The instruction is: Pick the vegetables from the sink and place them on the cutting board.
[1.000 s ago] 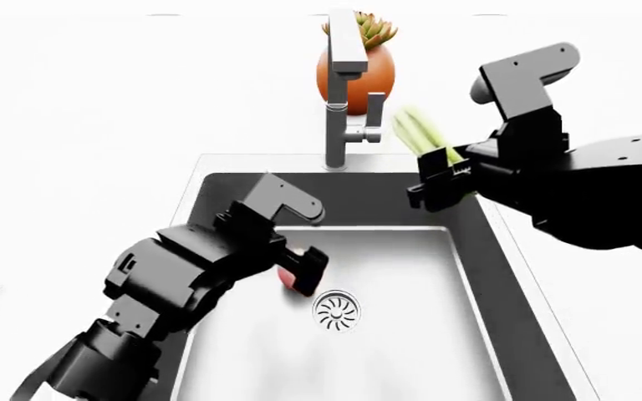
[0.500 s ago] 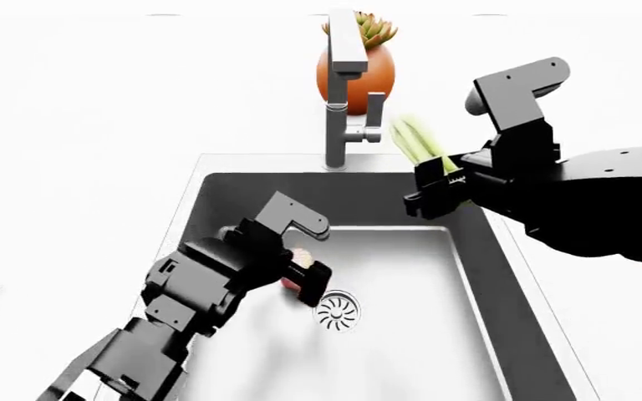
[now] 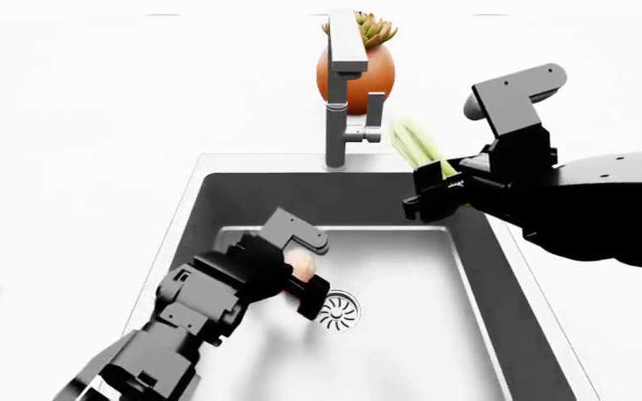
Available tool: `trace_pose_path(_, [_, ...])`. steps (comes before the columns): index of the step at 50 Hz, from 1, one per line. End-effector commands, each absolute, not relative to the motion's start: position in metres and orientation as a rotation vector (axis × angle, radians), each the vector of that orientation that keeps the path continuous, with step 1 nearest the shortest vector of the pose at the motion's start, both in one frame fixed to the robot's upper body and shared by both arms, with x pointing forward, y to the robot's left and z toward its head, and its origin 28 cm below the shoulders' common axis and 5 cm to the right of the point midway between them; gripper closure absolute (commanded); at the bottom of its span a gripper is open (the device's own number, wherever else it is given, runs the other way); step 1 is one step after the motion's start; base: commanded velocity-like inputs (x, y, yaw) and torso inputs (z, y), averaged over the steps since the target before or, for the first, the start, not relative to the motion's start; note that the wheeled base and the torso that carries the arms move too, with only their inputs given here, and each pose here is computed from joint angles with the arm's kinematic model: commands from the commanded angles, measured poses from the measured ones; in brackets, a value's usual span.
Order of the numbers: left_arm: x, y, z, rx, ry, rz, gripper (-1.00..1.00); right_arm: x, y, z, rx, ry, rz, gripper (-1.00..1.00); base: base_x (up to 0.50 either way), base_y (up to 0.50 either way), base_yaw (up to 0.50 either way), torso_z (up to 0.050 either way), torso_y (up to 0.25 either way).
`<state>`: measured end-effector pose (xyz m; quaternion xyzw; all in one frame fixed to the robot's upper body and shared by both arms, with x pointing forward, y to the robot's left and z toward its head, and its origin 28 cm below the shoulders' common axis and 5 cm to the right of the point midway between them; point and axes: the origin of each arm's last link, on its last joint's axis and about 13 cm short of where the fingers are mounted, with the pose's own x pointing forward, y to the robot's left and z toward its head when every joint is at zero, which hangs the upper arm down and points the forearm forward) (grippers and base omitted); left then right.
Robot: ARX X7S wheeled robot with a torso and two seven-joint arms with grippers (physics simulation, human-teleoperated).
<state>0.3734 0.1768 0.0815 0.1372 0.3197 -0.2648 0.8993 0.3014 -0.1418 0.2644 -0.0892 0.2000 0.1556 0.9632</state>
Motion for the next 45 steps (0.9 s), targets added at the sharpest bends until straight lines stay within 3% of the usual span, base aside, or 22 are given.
trace_pose_path(1, [0.371, 0.177, 0.065, 0.287, 0.697, -0.551, -1.00, 0.302, -0.143, 0.265, -0.184, 0.391, 0.308, 1.00, 0.00, 0.00, 0.00, 0.000, 0.000])
trace_pose_path(4, [0.369, 0.175, 0.061, 0.295, 0.703, -0.564, -1.00, 0.301, -0.144, 0.265, -0.183, 0.392, 0.306, 1.00, 0.00, 0.00, 0.00, 0.000, 0.000])
trace_pose_path(5, [0.368, 0.175, 0.060, 0.298, 0.704, -0.568, 1.00, 0.301, -0.144, 0.265, -0.182, 0.391, 0.305, 1.00, 0.00, 0.00, 0.00, 0.000, 0.000])
trace_pose_path(16, [0.369, 0.175, 0.065, 0.289, 0.683, -0.578, 1.00, 0.299, -0.143, 0.265, -0.189, 0.392, 0.311, 1.00, 0.00, 0.00, 0.00, 0.000, 0.000])
trace_pose_path(30, [0.374, 0.184, 0.096, 0.296, 0.431, -0.473, 1.00, 0.299, -0.143, 0.266, -0.191, 0.388, 0.306, 1.00, 0.00, 0.00, 0.00, 0.000, 0.000])
trace_pose_path(45, [0.340, 0.193, 0.175, 0.242, 0.091, -0.488, 1.00, 0.285, -0.144, 0.273, -0.091, 0.234, 0.246, 1.00, 0.00, 0.00, 0.00, 0.000, 0.000])
